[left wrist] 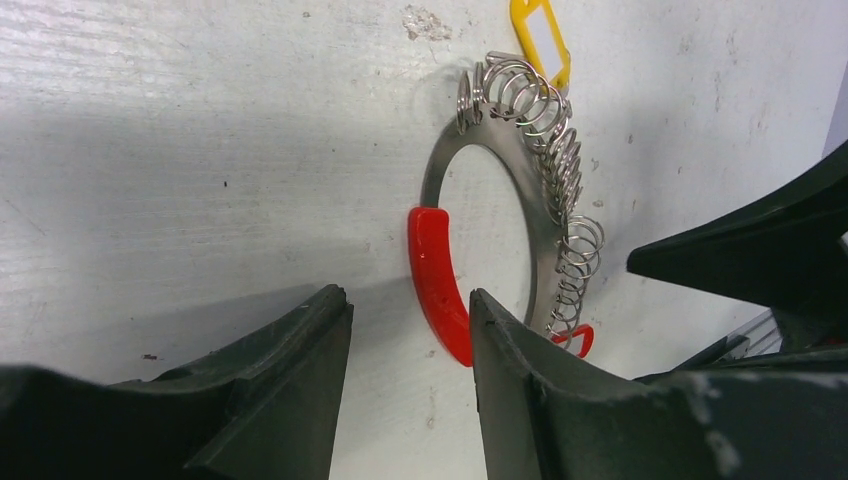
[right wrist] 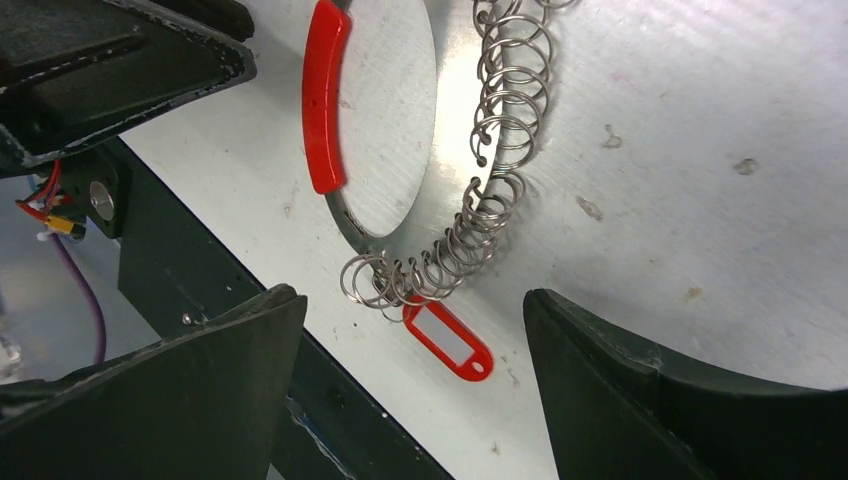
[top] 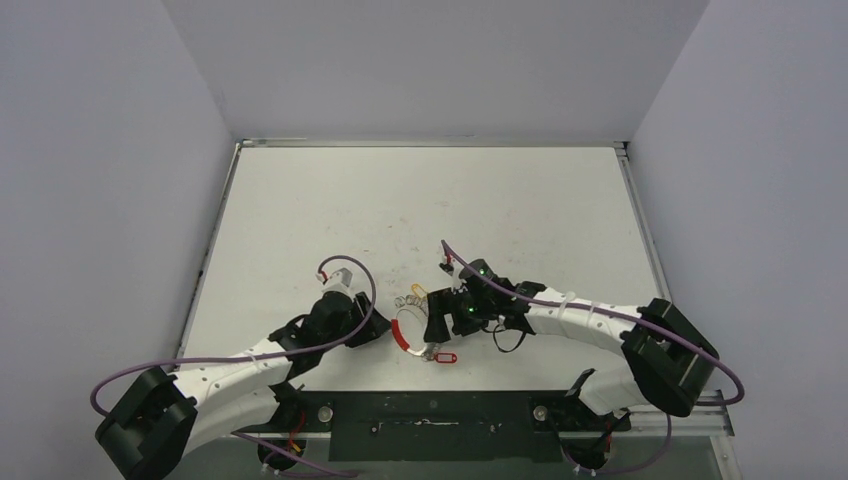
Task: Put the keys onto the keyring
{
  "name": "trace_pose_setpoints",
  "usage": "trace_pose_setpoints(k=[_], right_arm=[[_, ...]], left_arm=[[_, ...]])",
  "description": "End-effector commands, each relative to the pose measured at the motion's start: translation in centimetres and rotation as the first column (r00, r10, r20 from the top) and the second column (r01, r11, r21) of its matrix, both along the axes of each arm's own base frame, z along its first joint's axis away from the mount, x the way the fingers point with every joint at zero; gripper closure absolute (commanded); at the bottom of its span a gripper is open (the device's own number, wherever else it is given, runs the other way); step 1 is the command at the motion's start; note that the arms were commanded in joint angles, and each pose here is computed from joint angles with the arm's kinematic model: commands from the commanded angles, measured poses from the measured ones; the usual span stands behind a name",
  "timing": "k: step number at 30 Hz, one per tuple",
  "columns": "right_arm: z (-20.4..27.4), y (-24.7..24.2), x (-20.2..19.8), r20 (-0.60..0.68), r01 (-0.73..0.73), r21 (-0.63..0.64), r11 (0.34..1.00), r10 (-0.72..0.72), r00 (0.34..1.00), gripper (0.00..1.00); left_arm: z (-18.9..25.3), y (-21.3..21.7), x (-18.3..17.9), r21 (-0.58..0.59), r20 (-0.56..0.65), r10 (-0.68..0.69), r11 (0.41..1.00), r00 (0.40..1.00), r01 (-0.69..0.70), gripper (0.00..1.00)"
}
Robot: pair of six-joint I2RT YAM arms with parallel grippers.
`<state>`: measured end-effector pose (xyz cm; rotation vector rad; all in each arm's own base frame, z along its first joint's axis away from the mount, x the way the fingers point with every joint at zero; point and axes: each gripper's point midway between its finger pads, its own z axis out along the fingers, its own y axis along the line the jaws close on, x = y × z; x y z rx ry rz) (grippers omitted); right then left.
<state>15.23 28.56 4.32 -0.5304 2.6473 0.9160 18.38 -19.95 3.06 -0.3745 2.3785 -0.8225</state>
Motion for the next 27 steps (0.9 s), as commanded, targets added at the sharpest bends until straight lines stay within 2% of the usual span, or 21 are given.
trace_pose_setpoints(k=[1,7,13,18,21,27], right_arm=[[3.0,-0.8,2.1,0.177,-0.010,-0.005,1.000,0.011,0.984,0.18],[2.8,-1.2,1.9,0.168,0.007,-0.018,1.000,-0.004,0.986,0.23],[2.8,-0.8,1.1,0.178,-0.032,-0.042,0.999,0.039,0.983,0.39],[3.4,-1.1,0.8,0.251,-0.069,-0.163,0.984,0.109,0.962,0.53],[3.5,-1.2,0.7,0.266,-0.073,-0.200,0.977,0.126,0.956,0.63],[3.4,-1.3,0.7,0.261,-0.037,-0.184,0.982,0.085,0.962,0.76]], left_arm=[[2.7,-1.1,0.9,-0.012,0.078,-0.068,0.997,0.995,0.070,0.55],[3.2,-2.0,0.3,-0.037,0.072,-0.126,0.991,0.989,0.129,0.57],[2.5,-2.9,-0.3,-0.026,0.020,-0.195,0.980,0.981,0.196,0.62],[1.9,-4.2,-0.8,-0.020,-0.012,-0.257,0.966,0.966,0.257,0.67],[2.4,-5.4,-0.9,0.004,0.005,-0.300,0.954,0.954,0.300,0.74],[3.9,-8.2,-1.6,0.055,0.083,-0.389,0.921,0.917,0.386,0.86]])
